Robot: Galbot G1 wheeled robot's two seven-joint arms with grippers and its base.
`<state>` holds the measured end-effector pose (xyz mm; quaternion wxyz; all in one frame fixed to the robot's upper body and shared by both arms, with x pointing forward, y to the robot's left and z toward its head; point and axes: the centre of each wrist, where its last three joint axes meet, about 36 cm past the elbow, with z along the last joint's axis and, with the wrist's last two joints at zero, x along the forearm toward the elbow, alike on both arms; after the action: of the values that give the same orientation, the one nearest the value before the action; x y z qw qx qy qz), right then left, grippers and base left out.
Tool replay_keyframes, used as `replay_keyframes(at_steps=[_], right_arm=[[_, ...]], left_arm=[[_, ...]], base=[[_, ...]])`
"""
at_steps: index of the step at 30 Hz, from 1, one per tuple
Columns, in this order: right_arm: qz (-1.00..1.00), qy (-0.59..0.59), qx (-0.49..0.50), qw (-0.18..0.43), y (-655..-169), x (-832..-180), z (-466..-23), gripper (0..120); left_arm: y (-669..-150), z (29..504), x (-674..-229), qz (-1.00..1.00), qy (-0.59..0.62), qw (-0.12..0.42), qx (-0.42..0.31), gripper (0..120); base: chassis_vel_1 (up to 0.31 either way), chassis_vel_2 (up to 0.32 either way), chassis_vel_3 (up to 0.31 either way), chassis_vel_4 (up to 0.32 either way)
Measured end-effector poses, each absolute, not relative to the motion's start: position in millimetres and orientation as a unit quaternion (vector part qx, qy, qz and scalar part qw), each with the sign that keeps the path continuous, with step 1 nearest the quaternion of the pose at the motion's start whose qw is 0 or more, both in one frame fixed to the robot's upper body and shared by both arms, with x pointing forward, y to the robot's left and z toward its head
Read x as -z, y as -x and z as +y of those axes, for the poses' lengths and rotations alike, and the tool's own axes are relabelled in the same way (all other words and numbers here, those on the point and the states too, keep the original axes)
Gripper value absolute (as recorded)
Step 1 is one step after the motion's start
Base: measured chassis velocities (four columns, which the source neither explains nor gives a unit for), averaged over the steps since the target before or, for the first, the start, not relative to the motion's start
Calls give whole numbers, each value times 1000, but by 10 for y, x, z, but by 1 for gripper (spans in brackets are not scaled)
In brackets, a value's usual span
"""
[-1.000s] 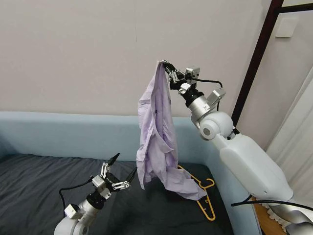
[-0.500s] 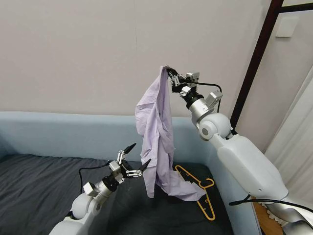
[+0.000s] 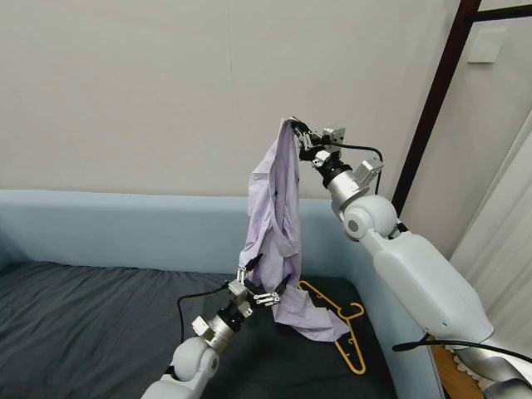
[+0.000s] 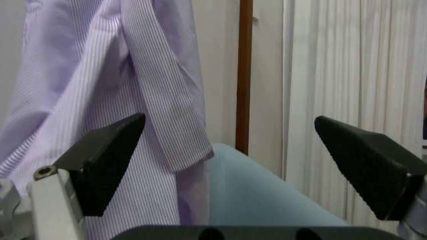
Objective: Pick up the clothes from the sofa and hang them on the clothes hanger.
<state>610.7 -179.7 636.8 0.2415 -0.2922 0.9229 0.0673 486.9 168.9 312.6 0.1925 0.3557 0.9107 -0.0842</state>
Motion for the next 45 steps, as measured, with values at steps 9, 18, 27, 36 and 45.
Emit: replay_keyframes(at_steps=[9,18,27,36,45], right_arm=[[922,296,-68,239,-6077,-6326,-1771,0],[921,300,-65,238,-6041,-6298,-1803,0],[921,302,-60,236,-6000,-6235,-1835,0],[922,302,-58,235,-5983,-6182,-1851,0],[923,302,-58,234,-5975,-6158,-1866,0]], left_arm=[[-5130,1489,-3012,917,-349,169,97,100],[-5389,1339,-3151,919,-331,184,107,99],[-5437,1557,-3179,930,-296,193,99,98],[-5580,1887,-3301,946,-237,204,88,99],[-5643,2095,-3286,954,-208,202,77,97]], base=[[0,0,0,0],[0,0,0,0],[0,0,0,0],[0,0,0,0],[0,0,0,0]])
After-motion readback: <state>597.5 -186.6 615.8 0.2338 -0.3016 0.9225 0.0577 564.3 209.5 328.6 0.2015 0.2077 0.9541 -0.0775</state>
